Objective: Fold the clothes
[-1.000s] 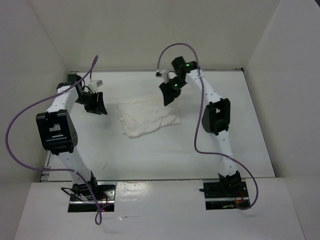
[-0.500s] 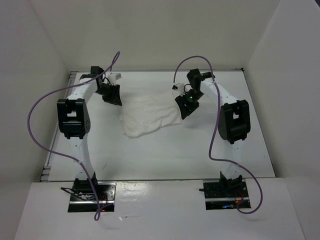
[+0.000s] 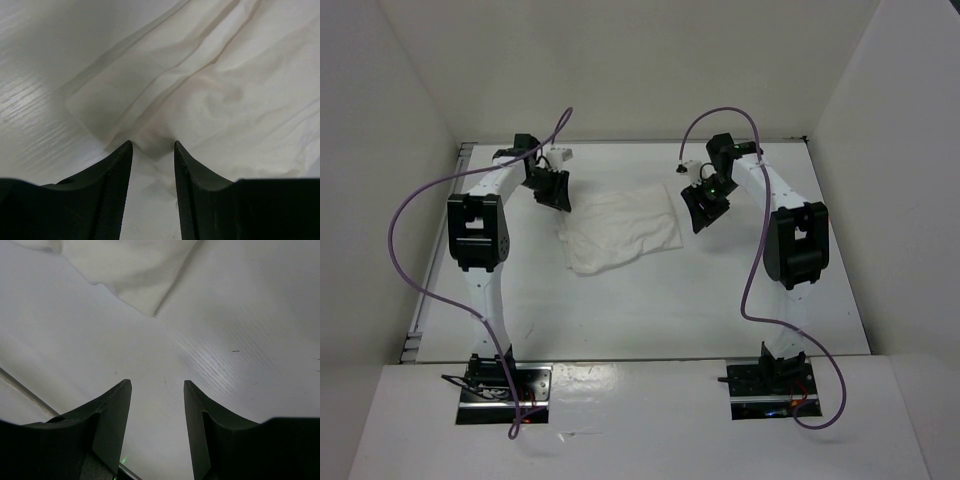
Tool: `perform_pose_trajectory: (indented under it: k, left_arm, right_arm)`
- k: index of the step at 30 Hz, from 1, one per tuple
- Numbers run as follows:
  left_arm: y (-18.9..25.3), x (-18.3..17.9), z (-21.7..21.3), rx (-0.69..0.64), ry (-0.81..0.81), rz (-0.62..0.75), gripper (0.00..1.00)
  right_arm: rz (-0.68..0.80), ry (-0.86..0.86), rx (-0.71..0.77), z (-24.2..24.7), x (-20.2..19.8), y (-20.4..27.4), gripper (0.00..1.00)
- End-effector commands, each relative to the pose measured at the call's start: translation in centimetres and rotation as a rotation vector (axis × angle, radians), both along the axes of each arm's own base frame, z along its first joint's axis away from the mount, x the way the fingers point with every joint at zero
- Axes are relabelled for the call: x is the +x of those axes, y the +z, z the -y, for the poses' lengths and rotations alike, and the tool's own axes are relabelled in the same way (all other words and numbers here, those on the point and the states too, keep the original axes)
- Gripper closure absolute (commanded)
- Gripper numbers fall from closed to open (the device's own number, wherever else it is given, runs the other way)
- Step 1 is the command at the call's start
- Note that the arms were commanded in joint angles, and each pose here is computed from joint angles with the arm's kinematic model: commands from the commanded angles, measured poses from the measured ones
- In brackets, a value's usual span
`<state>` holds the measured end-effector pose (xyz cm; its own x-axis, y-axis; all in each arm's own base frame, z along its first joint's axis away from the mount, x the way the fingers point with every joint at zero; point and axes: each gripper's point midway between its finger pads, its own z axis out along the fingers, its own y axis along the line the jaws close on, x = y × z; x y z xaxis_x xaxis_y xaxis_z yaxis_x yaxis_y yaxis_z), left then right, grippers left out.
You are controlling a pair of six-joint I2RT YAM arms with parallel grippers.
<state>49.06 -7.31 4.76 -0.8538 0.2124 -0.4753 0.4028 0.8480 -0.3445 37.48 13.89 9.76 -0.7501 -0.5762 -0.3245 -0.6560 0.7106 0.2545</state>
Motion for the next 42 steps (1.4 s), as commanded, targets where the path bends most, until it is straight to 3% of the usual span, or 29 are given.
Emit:
perform_pose_trajectory:
  k: [1,11,16,17,21,27,35,37,38,40,42]
  left_arm:
    - [-0.6,0.2,1.0,-0.007,-0.030,-0.011,0.53]
    - [-1.4,-0.4,1.4,-0.001,-0.055,-0.041,0.55]
    - [-0.8,-0.7,1.5,-0.007,-0.065,-0.036,0.77]
    - [0.2,-0.3,1.5,-0.007,-0.065,-0.013,0.86]
    - [3.0,0.6,1.7,-0.018,-0.070,0.033,1.00]
    - [8.5,3.3,1.6,-0.006,-0.067,0.163,1.00]
    - [8.0,5.4,0.1,0.018,-0.055,0.132,1.00]
    - [5.6,4.8,-0.6,0.019,-0.051,0.049,1.00]
    - [7.9,6.0,-0.6,0.022,-0.050,0.125,0.98]
    - [6.1,6.0,-1.2,0.029,-0.038,0.088,0.95]
    - [5.2,5.7,-1.8,0.031,-0.035,0.062,0.82]
  right_arm:
    - [0.064,0.003,0.002,-0.1,0.4,1.8,0.46]
    - [0.064,0.003,0.002,-0.2,0.6,1.7,0.46]
    - [0.064,0.003,0.002,-0.2,0.6,1.7,0.46]
    - [0.064,0.003,0.002,-0.2,0.6,1.7,0.46]
    - [0.071,0.003,0.004,-0.3,1.1,1.8,0.46]
    - [0.073,0.001,-0.005,-0.2,1.1,1.8,0.46]
    - [0.075,-0.001,-0.014,0.0,1.2,1.8,0.46]
    - [0.075,-0.001,-0.014,0.0,1.2,1.8,0.46]
    - [0.075,-0.001,-0.014,0.0,1.2,1.8,0.46]
    - [0.075,-0.001,-0.014,0.0,1.2,1.8,0.46]
    - [0.084,-0.002,-0.012,0.0,1.2,2.1,0.44]
